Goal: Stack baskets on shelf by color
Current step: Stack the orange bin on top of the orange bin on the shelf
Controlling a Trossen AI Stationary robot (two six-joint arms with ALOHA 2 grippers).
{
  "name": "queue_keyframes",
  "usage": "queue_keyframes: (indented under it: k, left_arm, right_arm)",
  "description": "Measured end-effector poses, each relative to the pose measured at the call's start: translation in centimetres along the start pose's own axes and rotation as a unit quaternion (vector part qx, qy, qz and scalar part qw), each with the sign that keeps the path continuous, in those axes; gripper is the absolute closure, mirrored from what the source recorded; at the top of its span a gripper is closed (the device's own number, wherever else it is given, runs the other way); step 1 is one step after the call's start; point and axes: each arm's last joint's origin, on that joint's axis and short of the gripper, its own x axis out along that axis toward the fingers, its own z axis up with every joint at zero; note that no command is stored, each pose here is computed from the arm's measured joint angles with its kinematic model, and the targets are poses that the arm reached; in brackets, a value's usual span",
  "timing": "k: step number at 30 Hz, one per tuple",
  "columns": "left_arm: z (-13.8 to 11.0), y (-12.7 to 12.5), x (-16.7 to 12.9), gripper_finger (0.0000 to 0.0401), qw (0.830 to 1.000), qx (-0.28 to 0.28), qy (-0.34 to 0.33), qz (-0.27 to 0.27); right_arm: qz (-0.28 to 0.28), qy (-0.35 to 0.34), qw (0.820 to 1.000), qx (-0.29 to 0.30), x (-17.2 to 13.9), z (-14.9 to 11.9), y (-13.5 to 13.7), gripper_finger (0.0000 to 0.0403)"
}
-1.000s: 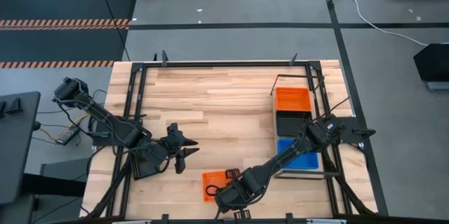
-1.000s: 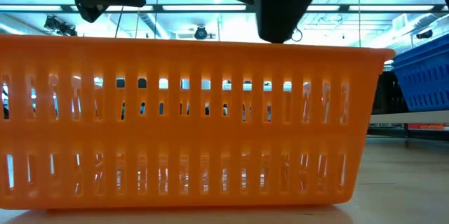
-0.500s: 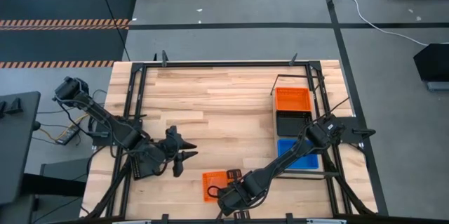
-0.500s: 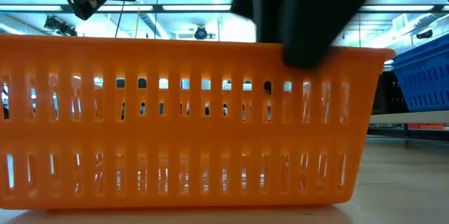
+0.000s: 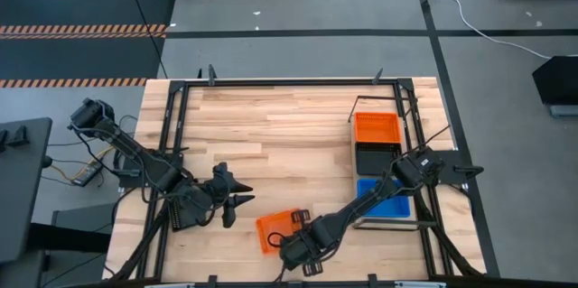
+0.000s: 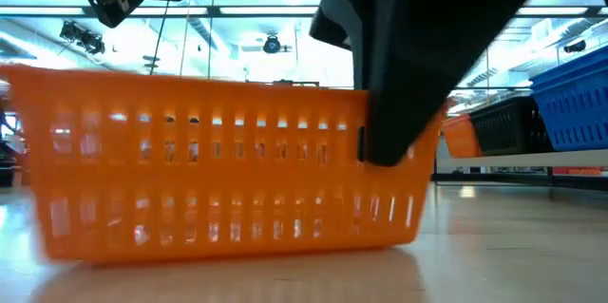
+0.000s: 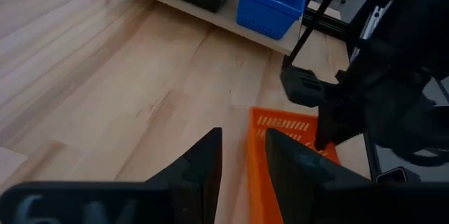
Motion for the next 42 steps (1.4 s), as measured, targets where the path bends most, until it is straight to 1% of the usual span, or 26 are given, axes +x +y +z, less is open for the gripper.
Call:
queue_keyframes:
  k: [1, 2, 6, 10, 12, 14, 17, 20, 22, 27, 32, 37, 42]
  left_arm:
    - [0.0, 0.0, 0.0, 0.0285, 1.000, 0.000, 0.000, 0.000]
    - [0.0, 0.0, 0.0, 0.0285, 1.000, 0.000, 0.000, 0.000]
    - [0.0, 0.0, 0.0, 0.0285, 1.000, -0.008, 0.000, -0.001]
    - [-0.2, -0.3, -0.3, 0.0285, 1.000, -0.009, 0.003, -0.008]
    - [-0.4, -0.4, -0.4, 0.0285, 1.000, -0.007, 0.005, -0.012]
    - [-0.5, -0.5, -0.5, 0.0285, 1.000, -0.005, 0.006, -0.015]
    - [-0.6, -0.7, -0.7, 0.0285, 1.000, -0.003, 0.007, -0.020]
    - [-0.7, -0.8, -0.8, 0.0285, 1.000, -0.001, 0.008, -0.023]
    - [-0.7, -0.9, -0.9, 0.0285, 1.000, -0.001, 0.008, -0.024]
    - [-0.9, -1.0, -1.0, 0.0285, 1.000, -0.001, 0.008, -0.026]
    - [-1.0, -1.1, -1.2, 0.0285, 1.000, 0.000, 0.004, -0.024]
    - [-1.0, -1.2, -1.3, 0.0285, 1.000, 0.002, 0.002, -0.025]
    - [-1.0, -1.2, -1.3, 0.0285, 1.000, 0.003, 0.001, -0.024]
  right_arm:
    - [0.003, 0.004, 1.000, -0.008, 0.0, 0.1, -0.3, 0.0380]
    - [0.004, 0.009, 1.000, -0.019, 0.0, 0.1, -0.7, 0.0387]
    - [0.004, 0.034, 0.998, -0.050, -0.1, 0.3, -2.6, 0.0378]
    - [-0.020, 0.094, 0.994, -0.060, -1.5, -0.1, -6.1, 0.0388]
    - [-0.041, 0.120, 0.991, -0.046, -3.0, -0.3, -8.2, 0.0390]
    - [-0.051, 0.128, 0.990, -0.029, -4.9, -0.5, -10.3, 0.0389]
    - [-0.055, 0.110, 0.992, -0.005, -8.3, -0.6, -12.8, 0.0389]
    - [-0.057, 0.081, 0.995, 0.015, -11.7, -1.0, -14.9, 0.0389]
    - [-0.069, 0.072, 0.995, 0.027, -13.7, -1.6, -16.1, 0.0389]
    - [-0.089, 0.092, 0.990, 0.059, -17.8, -3.9, -18.3, 0.0390]
    - [-0.093, 0.098, 0.987, 0.084, -19.8, -6.8, -19.2, 0.0390]
    - [-0.099, 0.113, 0.982, 0.118, -20.8, -11.4, -19.6, 0.0390]
    - [-0.124, 0.109, 0.976, 0.140, -21.8, -16.4, -19.7, 0.0389]
